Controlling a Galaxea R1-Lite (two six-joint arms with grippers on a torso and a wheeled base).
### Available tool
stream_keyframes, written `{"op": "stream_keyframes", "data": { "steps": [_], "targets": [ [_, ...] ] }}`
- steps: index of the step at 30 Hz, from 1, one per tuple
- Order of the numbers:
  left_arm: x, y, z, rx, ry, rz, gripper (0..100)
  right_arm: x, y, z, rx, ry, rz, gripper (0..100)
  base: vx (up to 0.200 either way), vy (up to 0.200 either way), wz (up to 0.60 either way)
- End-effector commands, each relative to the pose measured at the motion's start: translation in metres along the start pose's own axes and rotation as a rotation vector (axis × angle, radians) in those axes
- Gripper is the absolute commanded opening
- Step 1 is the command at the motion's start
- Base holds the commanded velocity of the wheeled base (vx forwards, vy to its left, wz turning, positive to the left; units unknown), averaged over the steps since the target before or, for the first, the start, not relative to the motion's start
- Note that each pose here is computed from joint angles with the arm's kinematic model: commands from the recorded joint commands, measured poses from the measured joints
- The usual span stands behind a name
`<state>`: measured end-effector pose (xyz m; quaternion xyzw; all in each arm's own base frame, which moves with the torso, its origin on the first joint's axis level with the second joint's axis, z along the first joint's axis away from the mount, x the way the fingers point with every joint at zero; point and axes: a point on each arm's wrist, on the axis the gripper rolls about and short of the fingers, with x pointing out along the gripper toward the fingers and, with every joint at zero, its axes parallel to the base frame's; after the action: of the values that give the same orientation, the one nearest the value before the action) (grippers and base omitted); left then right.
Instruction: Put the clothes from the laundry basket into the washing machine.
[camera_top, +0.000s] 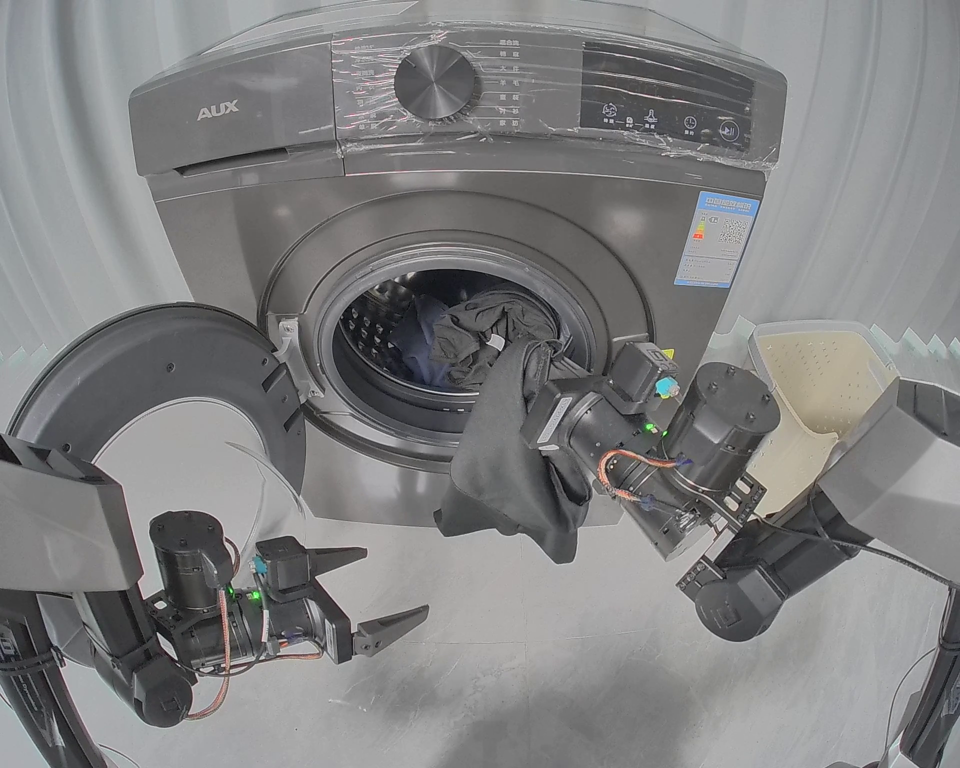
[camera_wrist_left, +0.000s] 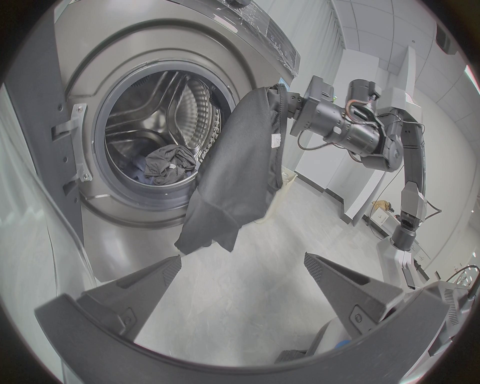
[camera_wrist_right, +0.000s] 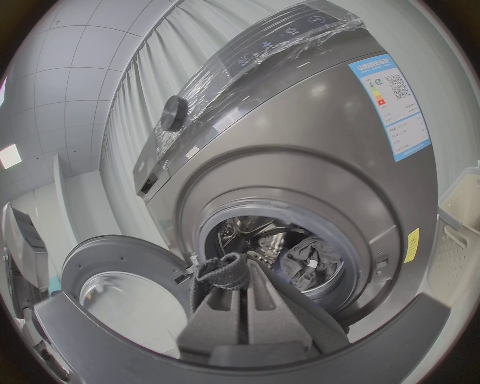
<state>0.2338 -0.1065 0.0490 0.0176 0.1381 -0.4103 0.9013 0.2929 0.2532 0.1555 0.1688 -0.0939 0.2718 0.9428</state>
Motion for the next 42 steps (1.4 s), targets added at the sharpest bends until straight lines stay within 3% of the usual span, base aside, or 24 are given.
{"op": "stream_keyframes", "data": {
  "steps": [1, 3, 11, 17, 24, 34, 40, 41, 42],
  "targets": [
    [0.006, 0.003, 0.005, 0.012, -0.029, 0.005, 100, -0.005, 0.011, -0.005, 0.009, 0.021, 0.029, 0, 0.000, 0.000, 0.00],
    [0.009, 0.003, 0.007, 0.023, -0.036, 0.009, 100, -0.016, 0.027, -0.016, 0.018, 0.065, 0.071, 0, 0.000, 0.000, 0.00],
    [0.021, 0.009, 0.025, 0.036, -0.119, 0.040, 100, -0.026, 0.046, -0.029, 0.026, 0.111, 0.122, 0, 0.000, 0.000, 0.00],
    [0.028, 0.004, 0.025, 0.031, -0.120, 0.013, 100, -0.031, 0.059, -0.031, 0.037, 0.119, 0.158, 0, 0.000, 0.000, 0.00],
    [0.043, 0.002, 0.020, 0.032, -0.111, -0.006, 100, -0.040, 0.070, -0.035, 0.046, 0.133, 0.190, 0, 0.000, 0.000, 0.00],
    [0.063, 0.018, 0.020, 0.041, -0.142, 0.016, 100, -0.057, 0.077, -0.040, 0.054, 0.167, 0.222, 0, 0.000, 0.000, 0.00],
    [0.073, 0.027, 0.012, 0.032, -0.130, 0.040, 100, -0.060, 0.078, -0.035, 0.067, 0.158, 0.230, 0, 0.000, 0.000, 0.00],
    [0.073, 0.027, 0.012, 0.031, -0.130, 0.049, 0, -0.060, 0.079, -0.035, 0.067, 0.160, 0.231, 0, 0.000, 0.000, 0.00],
    [0.073, 0.027, 0.012, 0.031, -0.130, 0.049, 0, -0.060, 0.079, -0.035, 0.067, 0.160, 0.231, 0, 0.000, 0.000, 0.00]
  ]
}}
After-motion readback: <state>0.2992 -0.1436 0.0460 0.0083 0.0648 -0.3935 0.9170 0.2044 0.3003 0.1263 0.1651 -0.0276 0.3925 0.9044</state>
